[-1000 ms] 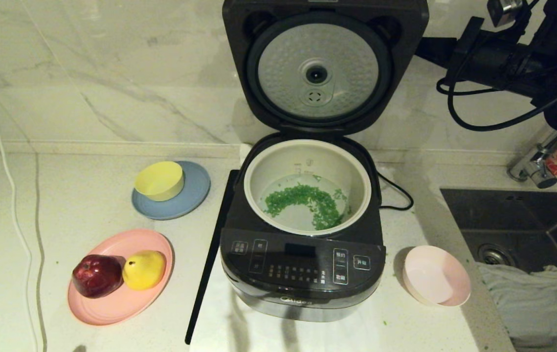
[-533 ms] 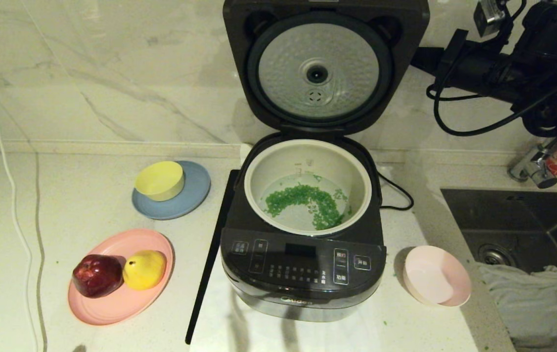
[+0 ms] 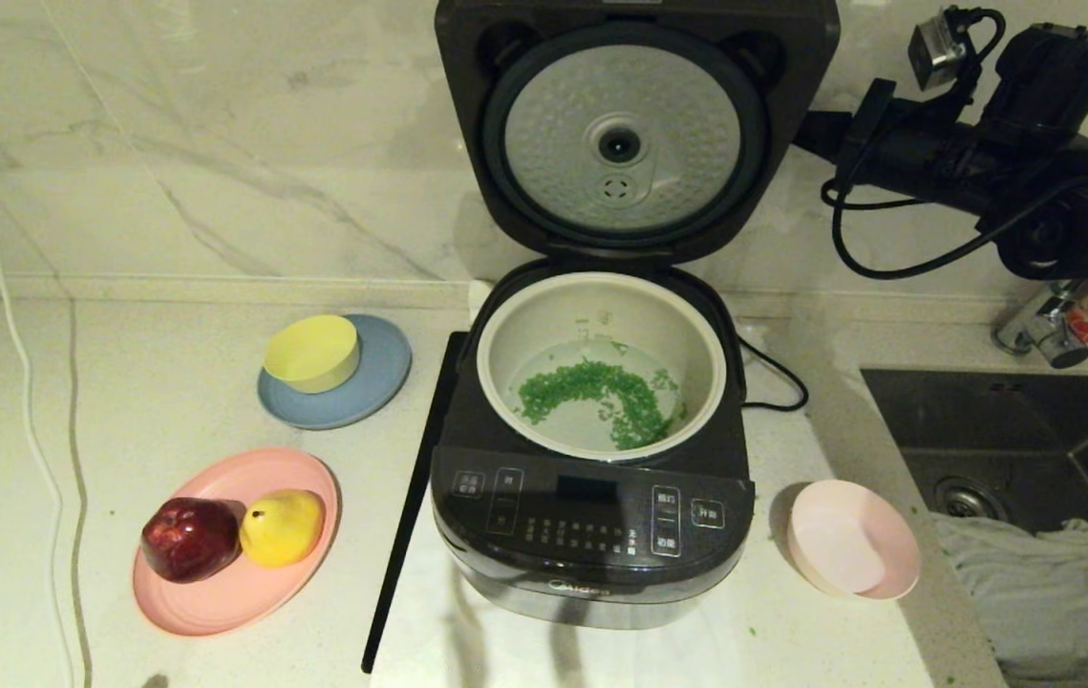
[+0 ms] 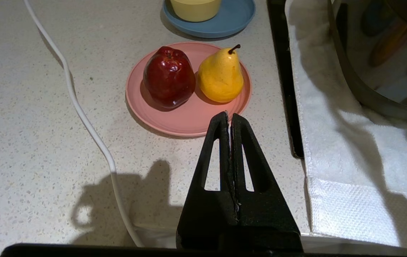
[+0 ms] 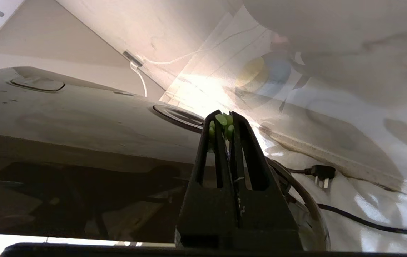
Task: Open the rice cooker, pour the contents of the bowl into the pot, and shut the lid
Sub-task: Close the rice cooker
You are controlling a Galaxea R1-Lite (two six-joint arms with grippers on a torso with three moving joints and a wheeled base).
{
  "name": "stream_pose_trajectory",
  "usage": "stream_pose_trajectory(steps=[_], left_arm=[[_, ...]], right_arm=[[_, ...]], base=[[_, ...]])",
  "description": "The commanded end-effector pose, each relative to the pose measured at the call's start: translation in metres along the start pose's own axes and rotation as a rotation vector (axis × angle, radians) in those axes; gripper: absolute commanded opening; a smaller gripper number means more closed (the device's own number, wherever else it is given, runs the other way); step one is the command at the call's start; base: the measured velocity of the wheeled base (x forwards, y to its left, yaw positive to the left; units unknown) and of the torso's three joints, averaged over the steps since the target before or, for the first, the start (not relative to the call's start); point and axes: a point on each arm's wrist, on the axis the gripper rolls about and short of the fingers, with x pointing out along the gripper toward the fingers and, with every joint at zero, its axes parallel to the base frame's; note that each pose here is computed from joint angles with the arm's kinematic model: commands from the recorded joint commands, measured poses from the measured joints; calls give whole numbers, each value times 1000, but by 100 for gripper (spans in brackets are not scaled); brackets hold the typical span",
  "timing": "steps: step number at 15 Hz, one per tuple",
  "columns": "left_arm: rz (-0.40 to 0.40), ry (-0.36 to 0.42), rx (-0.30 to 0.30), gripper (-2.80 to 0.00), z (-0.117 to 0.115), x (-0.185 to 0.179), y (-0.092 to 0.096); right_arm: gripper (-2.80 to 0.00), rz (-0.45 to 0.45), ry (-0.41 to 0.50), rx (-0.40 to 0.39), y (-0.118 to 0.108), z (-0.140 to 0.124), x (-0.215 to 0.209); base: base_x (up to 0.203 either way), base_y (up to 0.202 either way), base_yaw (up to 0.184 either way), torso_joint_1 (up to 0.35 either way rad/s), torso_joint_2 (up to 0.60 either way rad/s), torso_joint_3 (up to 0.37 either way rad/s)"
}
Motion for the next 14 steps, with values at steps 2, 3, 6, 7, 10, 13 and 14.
stream_pose_trajectory(steps=[2, 3, 6, 7, 10, 13, 14], left_arm=[[0, 7, 0, -280, -2, 1, 0], [0, 7, 0, -280, -2, 1, 0], [0, 7, 0, -280, -2, 1, 0], [0, 7, 0, -280, -2, 1, 0], [0, 7, 0, -280, -2, 1, 0], [0, 7, 0, -280, -2, 1, 0], [0, 7, 0, -280, -2, 1, 0]], right_arm=[[-280, 8, 9, 8, -3, -4, 3], [-280, 9, 13, 13, -5, -7, 5], [-280, 32, 17, 7, 2, -8, 9], [-280, 41, 21, 6, 4, -7, 9], [-280, 63, 34, 12, 15, -10, 13], [-280, 68, 33, 10, 32, -1, 7], [-280, 62, 43, 24, 39, 1, 4]], base=[[0, 0, 0, 0, 0, 0], [0, 0, 0, 0, 0, 0], [0, 0, 0, 0, 0, 0], [0, 0, 0, 0, 0, 0], [0, 0, 0, 0, 0, 0], [0, 0, 0, 0, 0, 0], [0, 0, 0, 0, 0, 0]])
